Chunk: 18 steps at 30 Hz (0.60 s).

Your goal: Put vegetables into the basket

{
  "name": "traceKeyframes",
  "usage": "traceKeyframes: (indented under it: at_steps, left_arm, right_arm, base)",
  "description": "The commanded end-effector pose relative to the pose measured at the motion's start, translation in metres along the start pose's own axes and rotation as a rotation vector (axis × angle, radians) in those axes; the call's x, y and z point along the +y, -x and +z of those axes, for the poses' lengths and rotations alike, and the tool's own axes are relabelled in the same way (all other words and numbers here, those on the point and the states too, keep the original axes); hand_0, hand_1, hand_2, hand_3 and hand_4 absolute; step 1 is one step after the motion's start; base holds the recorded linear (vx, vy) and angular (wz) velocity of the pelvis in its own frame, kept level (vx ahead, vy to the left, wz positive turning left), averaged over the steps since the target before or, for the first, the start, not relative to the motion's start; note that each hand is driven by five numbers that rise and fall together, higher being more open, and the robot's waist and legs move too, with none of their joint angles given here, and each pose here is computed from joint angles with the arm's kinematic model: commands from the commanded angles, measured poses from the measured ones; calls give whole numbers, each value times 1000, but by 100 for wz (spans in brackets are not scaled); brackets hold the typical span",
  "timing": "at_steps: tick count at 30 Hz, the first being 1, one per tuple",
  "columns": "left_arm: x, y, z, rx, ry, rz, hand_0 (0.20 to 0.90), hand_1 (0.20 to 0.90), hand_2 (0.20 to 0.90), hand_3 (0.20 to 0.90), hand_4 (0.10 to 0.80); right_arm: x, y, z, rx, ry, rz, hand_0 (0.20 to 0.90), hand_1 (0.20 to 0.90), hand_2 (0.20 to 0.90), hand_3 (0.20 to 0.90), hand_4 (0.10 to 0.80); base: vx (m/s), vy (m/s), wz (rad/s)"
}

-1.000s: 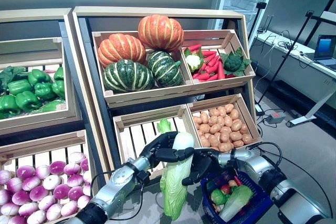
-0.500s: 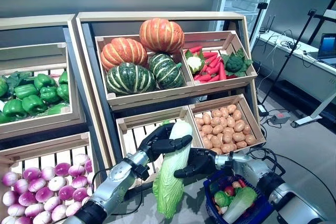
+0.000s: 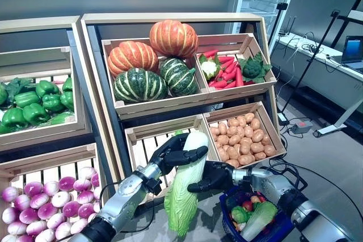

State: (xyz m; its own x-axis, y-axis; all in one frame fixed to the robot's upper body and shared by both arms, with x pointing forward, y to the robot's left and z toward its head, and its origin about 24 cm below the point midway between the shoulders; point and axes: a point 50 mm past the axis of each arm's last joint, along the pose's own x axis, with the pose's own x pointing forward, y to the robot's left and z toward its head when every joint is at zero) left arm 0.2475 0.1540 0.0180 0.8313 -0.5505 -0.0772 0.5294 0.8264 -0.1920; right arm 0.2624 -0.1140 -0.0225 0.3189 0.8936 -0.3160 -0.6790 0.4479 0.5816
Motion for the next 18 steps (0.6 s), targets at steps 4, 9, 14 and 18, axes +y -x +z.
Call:
traceKeyframes:
  at_steps: [4, 9, 14, 18]
  left_arm:
    - [-81, -50, 80, -448, 1, -326, 900, 900, 900, 900, 800]
    - [-58, -40, 77, -425, -57, -255, 900, 900, 900, 900, 800]
    - [-46, -32, 75, -404, -102, -201, 900, 900, 900, 900, 800]
    - [-33, -24, 73, -384, -195, -140, 900, 900, 900, 900, 800]
  right_arm:
    - [22, -22, 70, -469, -50, 60, 300, 300, 300, 300, 400]
    - [2, 12, 53, -550, -108, -83, 300, 300, 300, 300, 400]
    - [-11, 37, 31, -595, -153, -223, 300, 300, 300, 300, 400]
    - [-27, 69, 15, -651, -178, -395, 300, 300, 300, 300, 400]
  base:
    - [0, 0, -2]
    - [-1, 0, -3]
    - [2, 4, -8]
    - [2, -7, -5]
